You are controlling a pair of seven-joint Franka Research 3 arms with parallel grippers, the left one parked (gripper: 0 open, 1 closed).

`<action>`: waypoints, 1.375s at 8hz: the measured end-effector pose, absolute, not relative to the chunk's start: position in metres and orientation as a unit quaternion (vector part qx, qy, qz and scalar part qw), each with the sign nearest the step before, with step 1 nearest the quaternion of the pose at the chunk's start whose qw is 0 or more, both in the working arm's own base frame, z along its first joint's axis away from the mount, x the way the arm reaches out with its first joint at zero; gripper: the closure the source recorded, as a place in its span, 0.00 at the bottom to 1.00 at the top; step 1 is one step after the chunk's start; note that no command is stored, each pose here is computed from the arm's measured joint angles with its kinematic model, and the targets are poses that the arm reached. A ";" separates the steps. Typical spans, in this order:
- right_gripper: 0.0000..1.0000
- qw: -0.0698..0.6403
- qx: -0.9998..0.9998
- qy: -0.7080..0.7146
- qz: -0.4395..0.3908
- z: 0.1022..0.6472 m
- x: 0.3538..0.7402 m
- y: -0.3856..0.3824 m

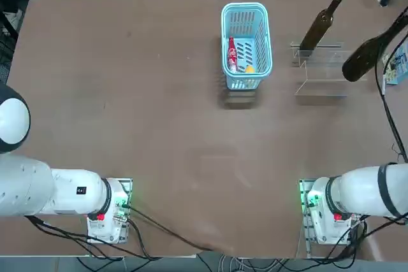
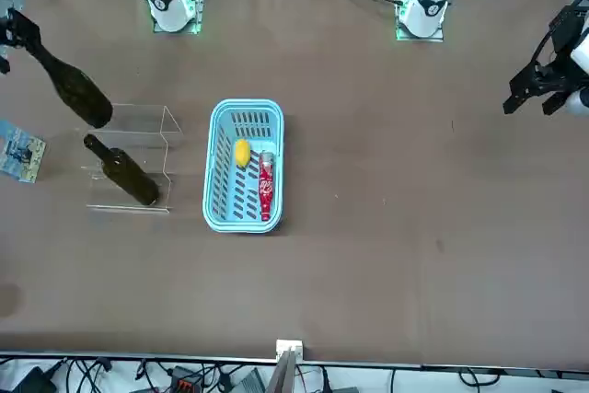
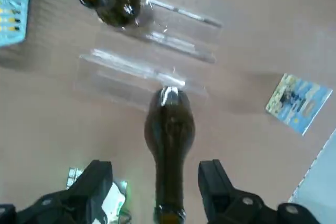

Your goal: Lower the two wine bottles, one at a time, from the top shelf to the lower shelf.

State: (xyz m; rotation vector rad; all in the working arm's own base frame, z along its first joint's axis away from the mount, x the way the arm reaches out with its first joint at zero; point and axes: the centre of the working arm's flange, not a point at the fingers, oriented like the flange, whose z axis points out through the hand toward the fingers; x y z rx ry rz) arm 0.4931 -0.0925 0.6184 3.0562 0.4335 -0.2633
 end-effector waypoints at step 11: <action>0.21 0.005 0.983 0.124 -0.134 0.580 0.461 -0.119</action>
